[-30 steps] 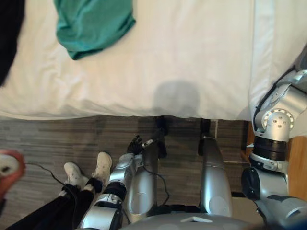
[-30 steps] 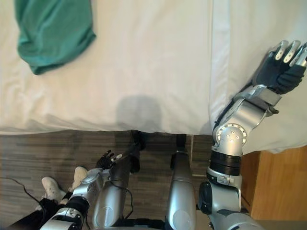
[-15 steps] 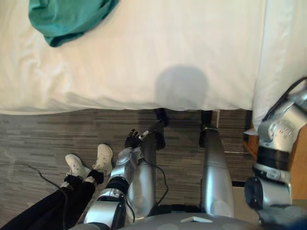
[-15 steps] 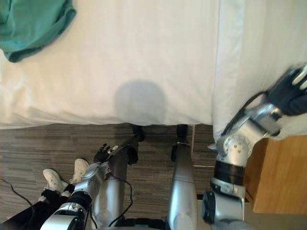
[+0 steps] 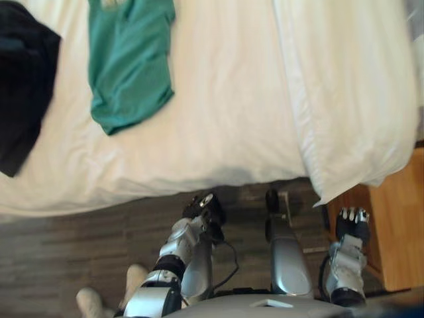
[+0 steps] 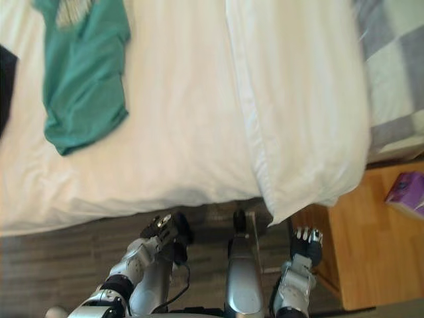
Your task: Tidy the bed and pick cloth on bed and put in laundry
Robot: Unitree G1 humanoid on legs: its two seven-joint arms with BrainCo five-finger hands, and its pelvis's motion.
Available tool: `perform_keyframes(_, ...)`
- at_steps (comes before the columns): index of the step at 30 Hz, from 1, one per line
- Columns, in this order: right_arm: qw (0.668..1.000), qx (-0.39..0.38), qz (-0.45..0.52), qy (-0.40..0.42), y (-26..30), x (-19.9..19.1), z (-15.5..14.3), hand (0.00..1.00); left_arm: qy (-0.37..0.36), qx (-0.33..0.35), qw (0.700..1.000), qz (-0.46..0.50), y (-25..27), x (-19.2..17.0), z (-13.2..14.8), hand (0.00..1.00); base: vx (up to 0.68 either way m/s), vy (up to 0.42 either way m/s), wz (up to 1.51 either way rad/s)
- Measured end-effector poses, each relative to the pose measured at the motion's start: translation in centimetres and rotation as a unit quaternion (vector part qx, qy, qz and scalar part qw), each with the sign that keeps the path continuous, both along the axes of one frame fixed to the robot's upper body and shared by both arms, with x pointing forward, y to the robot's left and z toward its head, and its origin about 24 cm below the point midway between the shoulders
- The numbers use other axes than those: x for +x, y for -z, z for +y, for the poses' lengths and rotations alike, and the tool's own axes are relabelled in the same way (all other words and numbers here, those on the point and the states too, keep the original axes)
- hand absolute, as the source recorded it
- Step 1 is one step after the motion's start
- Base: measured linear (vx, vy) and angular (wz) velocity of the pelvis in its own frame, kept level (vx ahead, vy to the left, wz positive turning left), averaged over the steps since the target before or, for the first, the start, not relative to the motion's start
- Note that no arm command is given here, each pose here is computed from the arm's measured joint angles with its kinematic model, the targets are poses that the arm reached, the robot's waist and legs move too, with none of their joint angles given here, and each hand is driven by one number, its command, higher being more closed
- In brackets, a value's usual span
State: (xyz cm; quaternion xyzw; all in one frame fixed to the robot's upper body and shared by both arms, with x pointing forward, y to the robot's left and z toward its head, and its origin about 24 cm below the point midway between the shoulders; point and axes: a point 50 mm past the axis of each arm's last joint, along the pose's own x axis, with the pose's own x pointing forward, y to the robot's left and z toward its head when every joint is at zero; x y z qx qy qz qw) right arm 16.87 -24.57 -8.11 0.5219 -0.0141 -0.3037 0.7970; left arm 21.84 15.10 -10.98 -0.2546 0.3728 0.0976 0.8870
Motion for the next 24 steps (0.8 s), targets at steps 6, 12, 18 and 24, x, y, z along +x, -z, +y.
perform_keyframes(6, 0.881, -0.228, 0.287, -0.301, 4.1, -2.1, 4.5, 0.00, 0.049, 0.032, 0.996, 0.063, 2.0, -3.2, 0.6, 0.00, 0.09, 0.000, 0.11)
perform_keyframes(12, 0.846, -0.175, 0.345, -0.367, 6.3, -4.8, 6.1, 0.00, 0.073, 0.068, 0.991, 0.087, 3.2, -6.3, 1.2, 0.00, 0.01, 0.000, 0.24)
perform_keyframes(18, 0.815, -0.193, 0.337, -0.430, 6.4, -4.2, 7.1, 0.00, 0.058, 0.098, 0.989, 0.099, 3.3, -6.4, 1.6, 0.00, -0.01, -0.051, -0.13)
perform_keyframes(24, 0.847, -0.215, 0.309, -0.376, 4.5, -0.5, 4.8, 0.00, -0.109, 0.163, 0.976, 0.094, 1.5, -4.3, 5.1, 0.00, -0.10, 0.024, 0.21)
